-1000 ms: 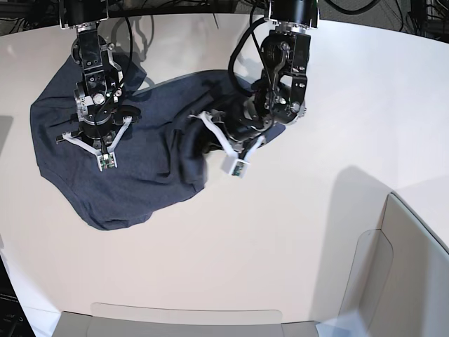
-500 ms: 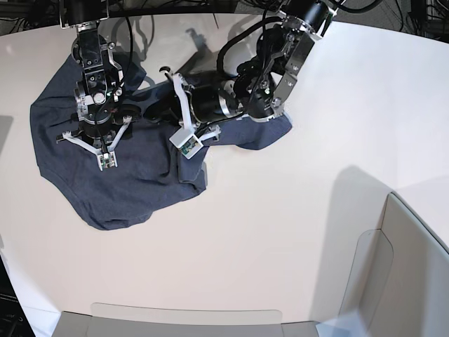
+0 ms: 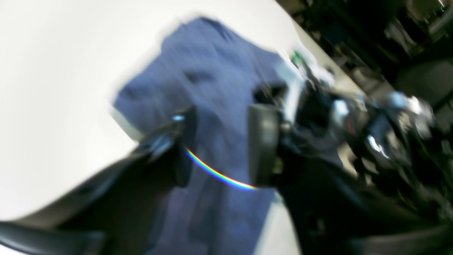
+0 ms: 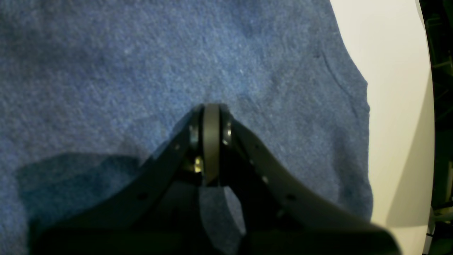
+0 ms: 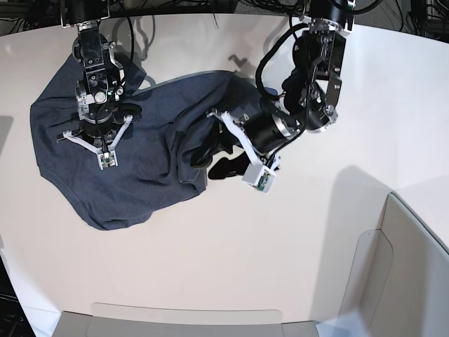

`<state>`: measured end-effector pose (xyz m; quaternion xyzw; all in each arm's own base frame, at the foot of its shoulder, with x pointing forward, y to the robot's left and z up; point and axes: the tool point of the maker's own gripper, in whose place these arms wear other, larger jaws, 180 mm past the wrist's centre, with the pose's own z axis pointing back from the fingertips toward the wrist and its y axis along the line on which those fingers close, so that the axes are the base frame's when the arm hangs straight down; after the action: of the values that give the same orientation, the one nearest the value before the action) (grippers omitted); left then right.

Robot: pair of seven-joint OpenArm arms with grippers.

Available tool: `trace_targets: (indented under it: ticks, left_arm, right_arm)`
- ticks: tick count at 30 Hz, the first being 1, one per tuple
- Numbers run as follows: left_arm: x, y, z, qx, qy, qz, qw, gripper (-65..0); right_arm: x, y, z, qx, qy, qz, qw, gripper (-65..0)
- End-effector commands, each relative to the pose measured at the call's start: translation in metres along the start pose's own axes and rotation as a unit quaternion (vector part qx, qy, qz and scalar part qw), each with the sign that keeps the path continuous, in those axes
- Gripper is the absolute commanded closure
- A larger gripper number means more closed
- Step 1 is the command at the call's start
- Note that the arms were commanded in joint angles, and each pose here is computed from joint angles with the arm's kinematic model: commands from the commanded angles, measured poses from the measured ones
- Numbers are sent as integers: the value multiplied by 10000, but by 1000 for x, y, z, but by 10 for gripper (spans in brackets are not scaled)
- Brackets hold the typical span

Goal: Layout the t-shirt on the table in an organized manner, then fold the t-shirt properly
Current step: 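Drag the grasped fabric outward with the left gripper, away from the right gripper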

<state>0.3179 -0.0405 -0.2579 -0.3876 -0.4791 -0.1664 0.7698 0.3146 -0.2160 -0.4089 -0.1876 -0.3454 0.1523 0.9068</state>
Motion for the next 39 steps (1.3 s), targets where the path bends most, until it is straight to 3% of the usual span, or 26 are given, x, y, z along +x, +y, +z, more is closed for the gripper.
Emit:
trace_targets:
  ticks: [1, 11, 15, 21, 25, 28, 29, 34, 39]
  left_arm:
    - [3, 4, -4, -32, -3, 35, 10000, -262]
    - [-37, 62, -38, 327, 718, 637, 9948, -261]
    - [-42, 62, -45, 295, 775, 748, 9937, -261]
    - [-66, 23, -59, -136, 1095, 674, 9916, -260]
    - [-70, 9, -64, -284, 1003, 620, 9926, -216]
    - [-70, 11, -64, -252, 990, 621, 9928, -34]
    - [-72, 13, -63, -228, 1022, 637, 9925, 0]
    - [-55, 21, -59, -127, 754, 621, 9951, -1]
    - [-6, 54, -27, 378, -58, 673, 9970, -3]
  right_arm:
    - [-44, 32, 3, 631, 877, -6, 9941, 0]
    - [-50, 34, 5, 660, 931, 13, 9935, 0]
    - [-51, 34, 5, 657, 939, 20, 9934, 0]
    - [-49, 34, 5, 657, 924, 11, 9936, 0]
    - [-49, 33, 5, 651, 925, 17, 9936, 0]
    - [-50, 33, 5, 649, 933, 24, 9935, 0]
    - [-50, 33, 5, 649, 933, 24, 9935, 0]
    - [-50, 33, 5, 644, 934, 29, 9935, 0]
    - [-50, 33, 5, 644, 934, 29, 9935, 0]
